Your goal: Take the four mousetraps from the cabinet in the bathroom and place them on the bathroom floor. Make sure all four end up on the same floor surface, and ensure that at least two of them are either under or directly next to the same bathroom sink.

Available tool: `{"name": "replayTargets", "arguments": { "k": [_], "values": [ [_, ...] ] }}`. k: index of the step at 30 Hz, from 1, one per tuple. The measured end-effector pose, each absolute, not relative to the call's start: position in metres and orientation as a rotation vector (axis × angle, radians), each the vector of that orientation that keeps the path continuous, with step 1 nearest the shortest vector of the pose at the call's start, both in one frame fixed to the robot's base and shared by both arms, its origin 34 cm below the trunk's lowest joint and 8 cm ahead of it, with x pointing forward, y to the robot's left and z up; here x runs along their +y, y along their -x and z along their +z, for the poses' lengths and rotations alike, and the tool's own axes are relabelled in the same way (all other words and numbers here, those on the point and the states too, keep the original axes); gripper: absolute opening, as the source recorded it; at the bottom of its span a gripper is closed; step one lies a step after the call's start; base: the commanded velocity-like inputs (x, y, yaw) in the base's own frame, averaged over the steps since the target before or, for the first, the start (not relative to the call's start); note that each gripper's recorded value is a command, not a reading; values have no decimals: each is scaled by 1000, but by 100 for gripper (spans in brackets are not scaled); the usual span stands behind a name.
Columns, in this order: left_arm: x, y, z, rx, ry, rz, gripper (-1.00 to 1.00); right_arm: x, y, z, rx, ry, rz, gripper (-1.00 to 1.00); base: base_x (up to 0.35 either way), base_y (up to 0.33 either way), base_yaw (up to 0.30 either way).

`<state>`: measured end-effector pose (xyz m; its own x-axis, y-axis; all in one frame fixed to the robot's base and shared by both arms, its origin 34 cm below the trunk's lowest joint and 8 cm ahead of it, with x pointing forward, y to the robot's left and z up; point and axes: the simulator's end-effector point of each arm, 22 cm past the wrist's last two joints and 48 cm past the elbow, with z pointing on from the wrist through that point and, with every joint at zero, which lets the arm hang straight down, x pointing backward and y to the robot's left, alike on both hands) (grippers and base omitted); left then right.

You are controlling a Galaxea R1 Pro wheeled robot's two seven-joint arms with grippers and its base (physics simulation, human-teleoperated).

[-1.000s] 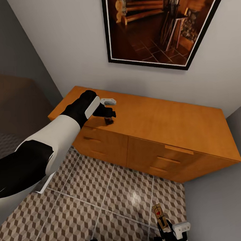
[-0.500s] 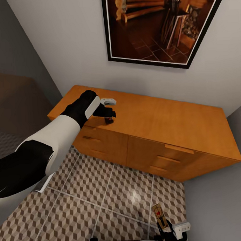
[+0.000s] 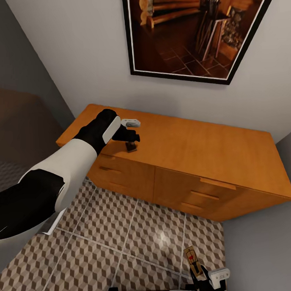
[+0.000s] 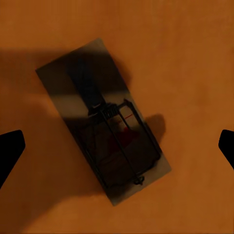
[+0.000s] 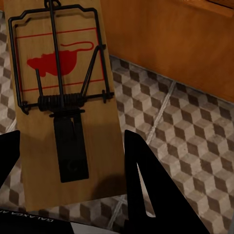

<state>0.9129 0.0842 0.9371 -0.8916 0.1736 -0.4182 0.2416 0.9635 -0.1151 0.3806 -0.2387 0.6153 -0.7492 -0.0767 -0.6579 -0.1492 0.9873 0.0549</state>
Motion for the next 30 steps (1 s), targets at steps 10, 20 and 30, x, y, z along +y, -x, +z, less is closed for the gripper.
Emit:
{"name": "replayTargets", "arguments": {
  "k": [10, 20, 30],
  "values": [
    [84, -913, 937, 2701, -298, -228, 100, -239, -381, 615, 2420, 157, 135, -100, 2, 0, 0],
    [85, -912, 936, 2702, -298, -227, 100, -239, -381, 615, 2420, 157, 135, -100, 0, 0, 0],
    [85, -910, 927, 2714, -297, -230, 100, -239, -378, 613, 2426, 157, 136, -100, 0, 0, 0]
  ]
}}
